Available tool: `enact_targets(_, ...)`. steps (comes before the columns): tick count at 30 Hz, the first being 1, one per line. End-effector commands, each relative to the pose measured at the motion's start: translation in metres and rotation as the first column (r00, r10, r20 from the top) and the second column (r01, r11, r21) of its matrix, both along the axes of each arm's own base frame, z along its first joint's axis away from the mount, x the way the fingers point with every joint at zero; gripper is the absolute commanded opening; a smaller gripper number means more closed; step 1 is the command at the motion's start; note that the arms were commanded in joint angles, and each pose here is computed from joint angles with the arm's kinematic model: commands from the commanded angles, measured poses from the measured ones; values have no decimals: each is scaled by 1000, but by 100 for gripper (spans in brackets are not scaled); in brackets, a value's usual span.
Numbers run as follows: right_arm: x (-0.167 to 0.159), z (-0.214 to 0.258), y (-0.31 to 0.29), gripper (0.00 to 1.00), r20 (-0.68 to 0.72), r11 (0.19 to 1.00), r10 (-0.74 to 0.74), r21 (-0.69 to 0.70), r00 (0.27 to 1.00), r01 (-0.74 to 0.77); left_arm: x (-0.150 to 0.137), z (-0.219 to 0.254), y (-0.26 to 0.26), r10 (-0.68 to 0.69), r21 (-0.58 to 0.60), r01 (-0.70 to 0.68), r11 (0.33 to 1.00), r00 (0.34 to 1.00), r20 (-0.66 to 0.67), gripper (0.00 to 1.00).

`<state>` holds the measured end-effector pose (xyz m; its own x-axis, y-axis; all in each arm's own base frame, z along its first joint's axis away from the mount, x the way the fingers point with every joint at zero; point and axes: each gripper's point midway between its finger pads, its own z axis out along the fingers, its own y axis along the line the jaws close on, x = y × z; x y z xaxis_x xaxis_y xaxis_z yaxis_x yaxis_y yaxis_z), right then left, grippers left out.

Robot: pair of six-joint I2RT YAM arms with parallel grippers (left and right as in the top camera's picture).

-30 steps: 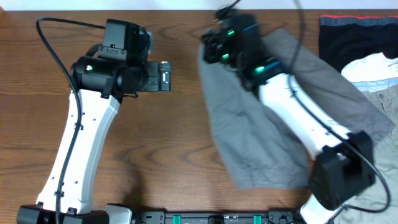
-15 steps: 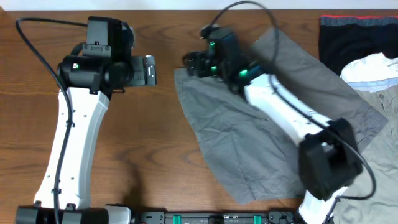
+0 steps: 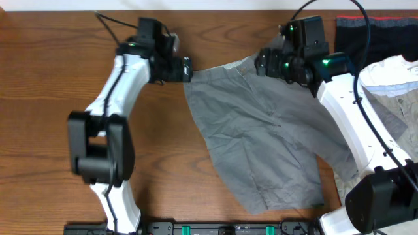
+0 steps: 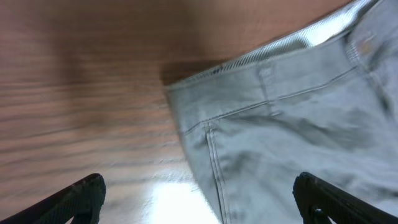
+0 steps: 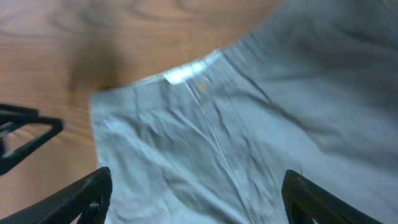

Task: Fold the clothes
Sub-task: 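Grasp the shorts waistband corner with the left gripper and spread it left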

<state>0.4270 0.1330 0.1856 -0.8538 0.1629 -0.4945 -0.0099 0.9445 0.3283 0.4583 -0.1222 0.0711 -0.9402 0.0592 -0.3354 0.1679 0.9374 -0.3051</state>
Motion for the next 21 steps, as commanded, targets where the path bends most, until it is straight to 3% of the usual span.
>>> enact_targets(1, -2, -1, -8, 86, -8, 999, 20, -27, 1000, -21, -1, -21, -12, -39, -21, 39, 999, 999, -25, 98)
enact_targets(6, -7, -4, -9, 86, -23, 998, 49, -49, 999, -50, 3, -55, -20, -55, -14, 54, 998, 997, -52, 99)
enact_targets(8, -9, -5, -9, 86, -32, 997, 48, -50, 998, -50, 4, -64, -22, -58, -14, 57, 998, 997, -56, 88)
enact_targets(11, -11, -6, -10, 86, -43, 997, 48, -52, 998, -50, 6, -70, -20, -53, 2, 53, 999, 997, -53, 57)
enact_targets(15, -11, -7, -11, 86, -45, 997, 43, -60, 998, -46, 11, -76, 6, 19, 135, -13, 991, 999, -46, 6)
enact_targets(18, -11, -8, -14, 86, -46, 997, 35, -73, 998, -39, 5, -82, 51, 192, 307, -164, 938, 979, -64, 6)
enact_targets(21, -12, -9, -15, 87, -51, 996, 31, -79, 998, -36, -18, -82, 114, 426, 502, -336, 797, 902, -72, 6)
